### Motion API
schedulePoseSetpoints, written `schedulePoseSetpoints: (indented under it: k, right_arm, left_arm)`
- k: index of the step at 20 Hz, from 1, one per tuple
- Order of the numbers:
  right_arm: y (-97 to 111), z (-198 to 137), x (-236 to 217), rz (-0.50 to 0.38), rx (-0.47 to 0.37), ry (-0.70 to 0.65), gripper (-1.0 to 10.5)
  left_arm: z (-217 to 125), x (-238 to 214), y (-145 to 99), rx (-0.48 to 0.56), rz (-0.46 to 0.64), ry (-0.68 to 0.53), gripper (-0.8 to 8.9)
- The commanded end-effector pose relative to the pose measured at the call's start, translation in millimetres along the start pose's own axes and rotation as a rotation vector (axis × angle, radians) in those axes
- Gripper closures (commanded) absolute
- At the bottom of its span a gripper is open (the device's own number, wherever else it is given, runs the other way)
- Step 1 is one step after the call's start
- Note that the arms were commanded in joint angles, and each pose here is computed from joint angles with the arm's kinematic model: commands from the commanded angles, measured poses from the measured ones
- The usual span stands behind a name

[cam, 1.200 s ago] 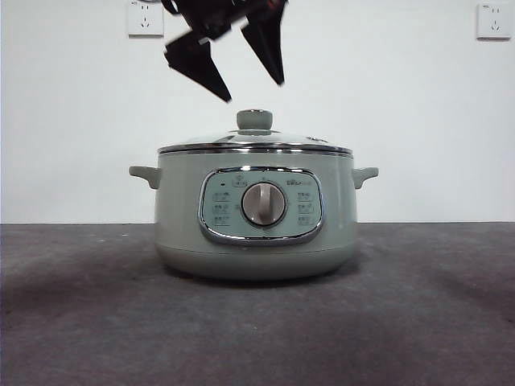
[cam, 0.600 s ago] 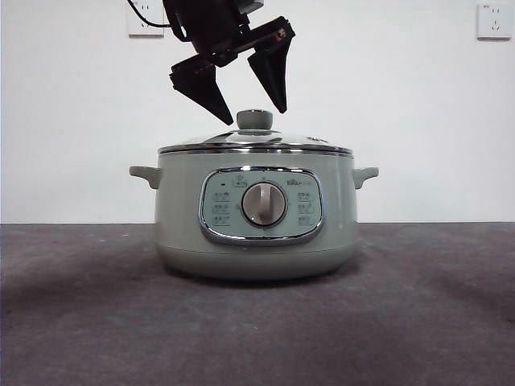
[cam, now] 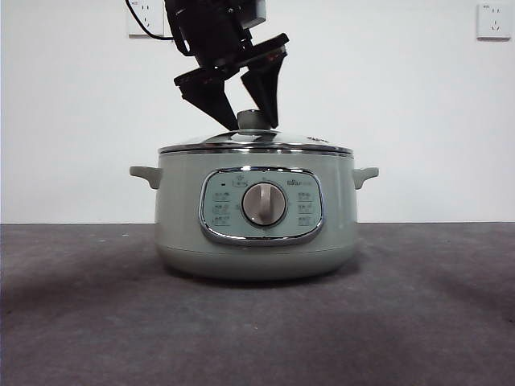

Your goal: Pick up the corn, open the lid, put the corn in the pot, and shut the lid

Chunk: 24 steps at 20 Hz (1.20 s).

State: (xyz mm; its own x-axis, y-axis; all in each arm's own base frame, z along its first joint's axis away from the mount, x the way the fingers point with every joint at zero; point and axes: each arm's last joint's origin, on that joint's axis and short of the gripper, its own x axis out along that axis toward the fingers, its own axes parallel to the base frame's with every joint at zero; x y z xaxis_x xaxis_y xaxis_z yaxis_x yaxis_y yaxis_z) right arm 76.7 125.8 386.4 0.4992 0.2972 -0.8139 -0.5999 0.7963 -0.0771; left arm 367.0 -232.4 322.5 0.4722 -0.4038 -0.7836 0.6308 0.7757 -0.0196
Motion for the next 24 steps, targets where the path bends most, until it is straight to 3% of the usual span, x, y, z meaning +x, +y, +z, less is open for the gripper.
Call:
schedulePoseSetpoints:
  k: [1, 5, 13, 19, 24]
  right_arm:
    - [-0.2, -2.1, -0.1, -0.002, 0.006, 0.019, 9.6]
    - [-0.2, -2.1, -0.1, -0.002, 0.008, 0.019, 9.6]
    - [0.2, -0.7, 0.0, -0.001, 0.034, 0.004, 9.6]
    - [2.6, 5.6, 0.7, 0.020, 0.052, -0.050, 9.6]
    - [6.7, 13.2, 5.4, 0.031, 0.063, -0.080, 9.6]
  left_arm:
    - [-0.5, 4.5, -2.0, 0.000, -0.014, 0.007, 7.46]
    - [1.0, 4.5, -1.7, 0.014, -0.013, -0.009, 8.28]
    - [5.8, -5.0, -0.8, 0.028, -0.006, -0.061, 8.26]
    - [11.6, -40.6, -0.8, 0.042, 0.008, -0.148, 8.26]
    - [11.6, -73.5, 15.2, 0.014, 0.048, -0.211, 8.26]
